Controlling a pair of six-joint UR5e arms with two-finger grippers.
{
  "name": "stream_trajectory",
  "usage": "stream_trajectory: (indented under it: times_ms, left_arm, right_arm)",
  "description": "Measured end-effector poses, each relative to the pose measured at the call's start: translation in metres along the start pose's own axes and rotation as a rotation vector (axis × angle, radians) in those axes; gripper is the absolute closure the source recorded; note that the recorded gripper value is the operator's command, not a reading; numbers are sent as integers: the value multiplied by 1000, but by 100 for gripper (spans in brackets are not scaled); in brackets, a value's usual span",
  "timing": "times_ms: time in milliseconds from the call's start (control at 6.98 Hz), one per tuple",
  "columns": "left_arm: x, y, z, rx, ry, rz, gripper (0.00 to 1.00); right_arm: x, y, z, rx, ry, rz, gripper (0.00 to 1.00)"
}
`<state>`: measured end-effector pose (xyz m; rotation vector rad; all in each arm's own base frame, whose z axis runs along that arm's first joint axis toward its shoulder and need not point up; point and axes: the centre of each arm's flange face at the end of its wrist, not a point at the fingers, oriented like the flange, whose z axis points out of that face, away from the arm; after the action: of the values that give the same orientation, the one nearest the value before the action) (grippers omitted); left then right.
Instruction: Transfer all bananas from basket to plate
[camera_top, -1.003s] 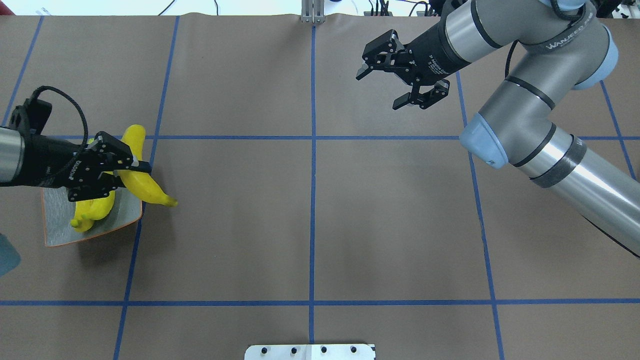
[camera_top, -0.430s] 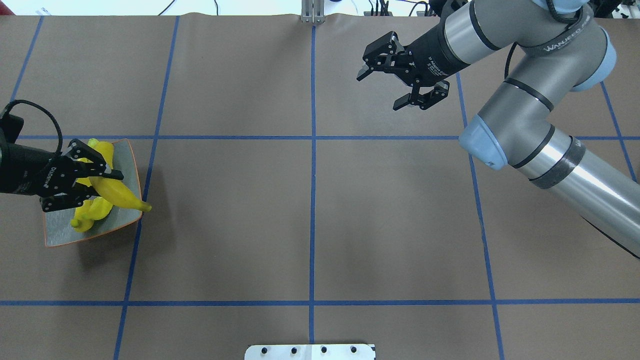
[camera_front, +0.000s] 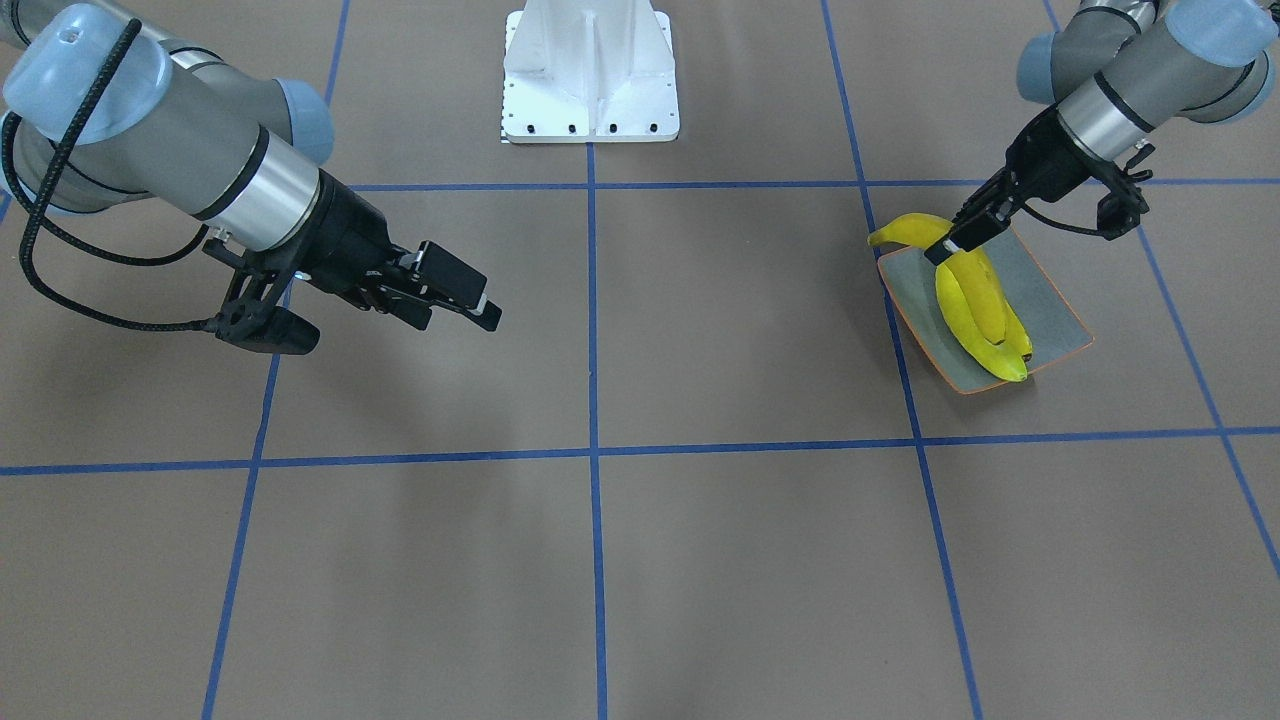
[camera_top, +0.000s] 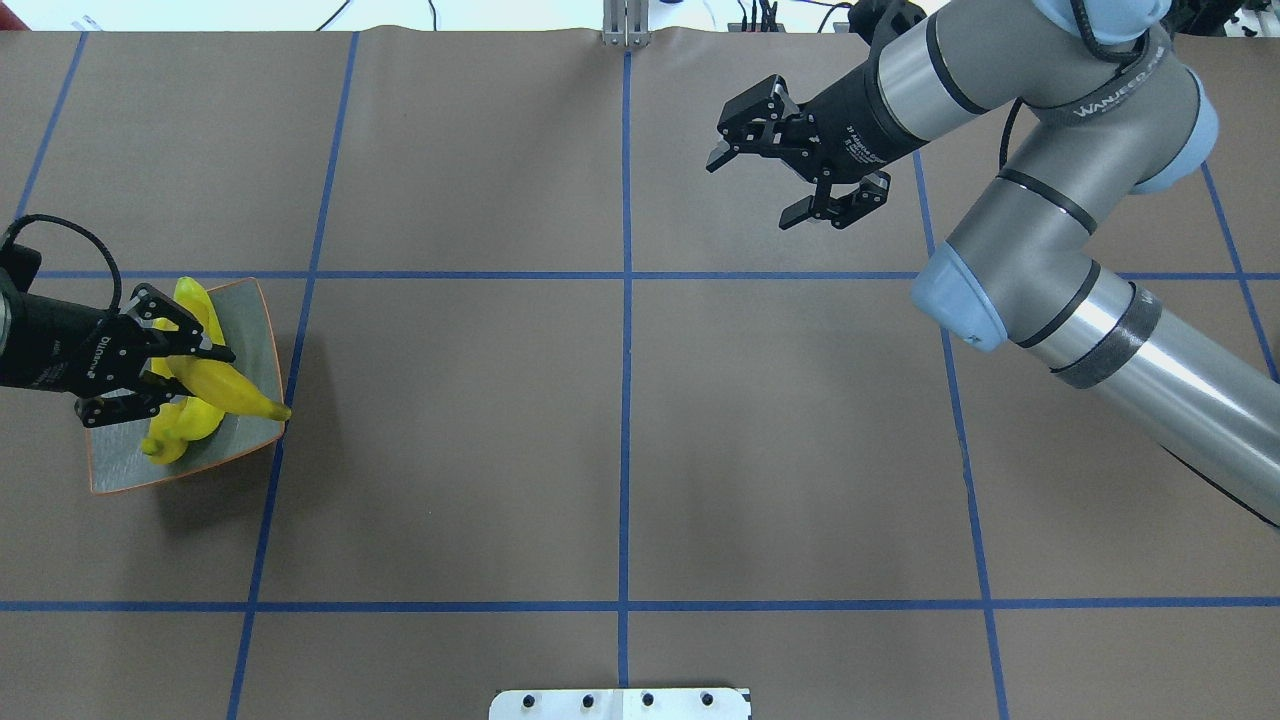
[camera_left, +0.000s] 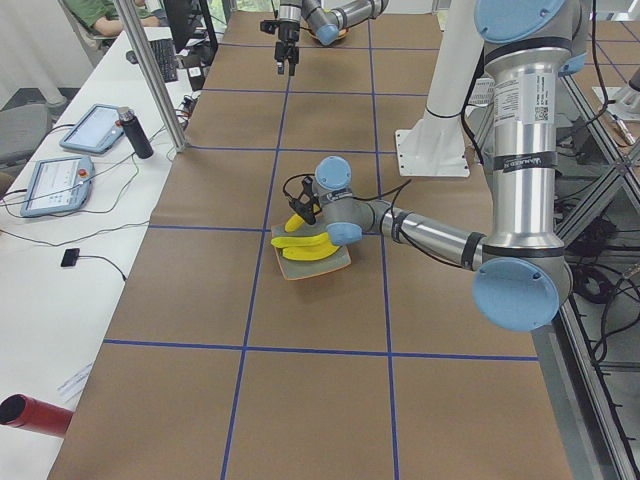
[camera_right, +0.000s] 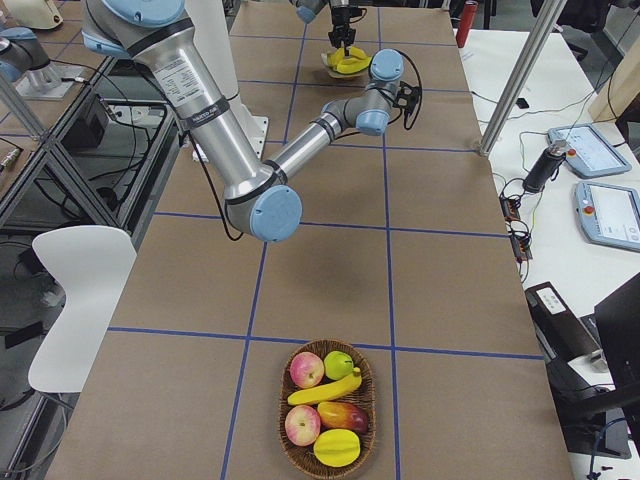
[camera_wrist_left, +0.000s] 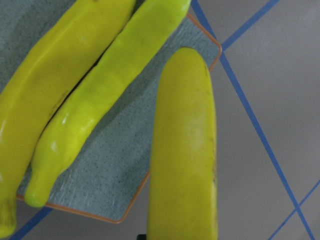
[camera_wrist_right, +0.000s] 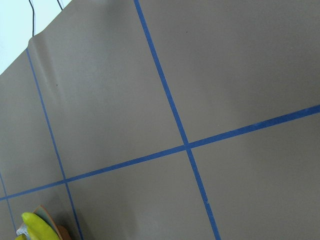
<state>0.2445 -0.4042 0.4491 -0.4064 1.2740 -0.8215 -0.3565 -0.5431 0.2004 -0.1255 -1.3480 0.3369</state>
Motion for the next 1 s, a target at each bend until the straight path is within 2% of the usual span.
stream_trajectory:
  times_ms: [717, 860, 1003]
  left_arm:
    - [-21, -48, -11, 88, -8, -139, 100]
    - [-19, -50, -11, 102, 4, -180, 76]
    - [-17, -51, -10, 111, 15, -200, 1]
  right_arm:
    - [0, 1, 2, 8, 0, -1, 0]
    - [0, 1, 2, 10, 0, -1, 0]
    - [0, 1, 3, 10, 1, 0, 0]
